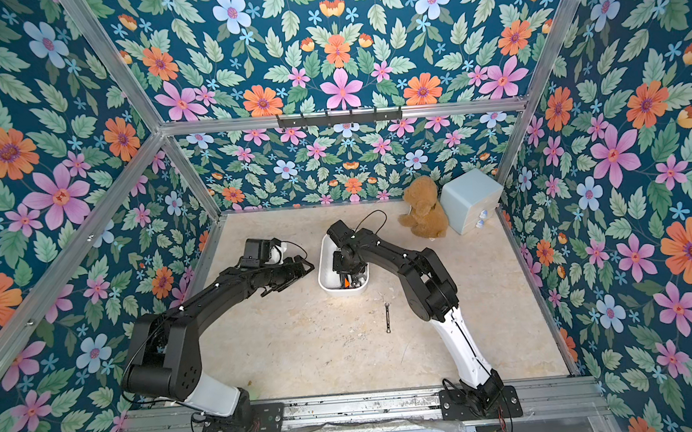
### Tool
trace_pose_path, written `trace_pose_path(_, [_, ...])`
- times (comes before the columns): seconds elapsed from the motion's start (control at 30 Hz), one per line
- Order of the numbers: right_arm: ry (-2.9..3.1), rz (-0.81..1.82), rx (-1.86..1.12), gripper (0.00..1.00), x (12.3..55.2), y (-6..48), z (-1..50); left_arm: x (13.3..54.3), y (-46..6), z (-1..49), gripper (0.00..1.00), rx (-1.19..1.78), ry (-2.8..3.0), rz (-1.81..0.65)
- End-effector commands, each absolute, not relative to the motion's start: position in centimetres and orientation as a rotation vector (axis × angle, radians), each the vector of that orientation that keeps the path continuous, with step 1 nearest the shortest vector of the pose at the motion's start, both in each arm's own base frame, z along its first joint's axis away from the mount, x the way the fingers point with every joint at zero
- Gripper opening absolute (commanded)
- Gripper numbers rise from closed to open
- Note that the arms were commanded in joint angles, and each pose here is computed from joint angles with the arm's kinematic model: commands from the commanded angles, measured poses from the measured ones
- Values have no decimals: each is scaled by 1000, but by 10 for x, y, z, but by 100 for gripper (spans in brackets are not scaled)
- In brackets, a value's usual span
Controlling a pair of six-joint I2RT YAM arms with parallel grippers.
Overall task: Take out the wrench from the storage box
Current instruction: Pick up the wrench from the storage box.
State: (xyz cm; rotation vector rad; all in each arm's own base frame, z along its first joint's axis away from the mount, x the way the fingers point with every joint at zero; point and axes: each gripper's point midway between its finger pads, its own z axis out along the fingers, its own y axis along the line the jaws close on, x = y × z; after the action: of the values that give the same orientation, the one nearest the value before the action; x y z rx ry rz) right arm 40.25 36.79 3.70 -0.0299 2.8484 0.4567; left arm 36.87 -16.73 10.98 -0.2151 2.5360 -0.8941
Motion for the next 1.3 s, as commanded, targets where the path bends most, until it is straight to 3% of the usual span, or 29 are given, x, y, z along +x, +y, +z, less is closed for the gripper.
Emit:
trace_pose_path(0.0, [2861, 418, -38, 26, 402, 363, 30, 371, -168, 114, 84, -201, 2518, -899])
trace_pose_path(0.63, [2853, 462, -26, 1, 402, 366, 34, 371, -166, 116, 85, -205, 2506, -907])
trace_pose_path(1.27, [2633, 647, -30, 0, 421, 371, 140, 371, -161, 128, 84, -205, 2465, -884])
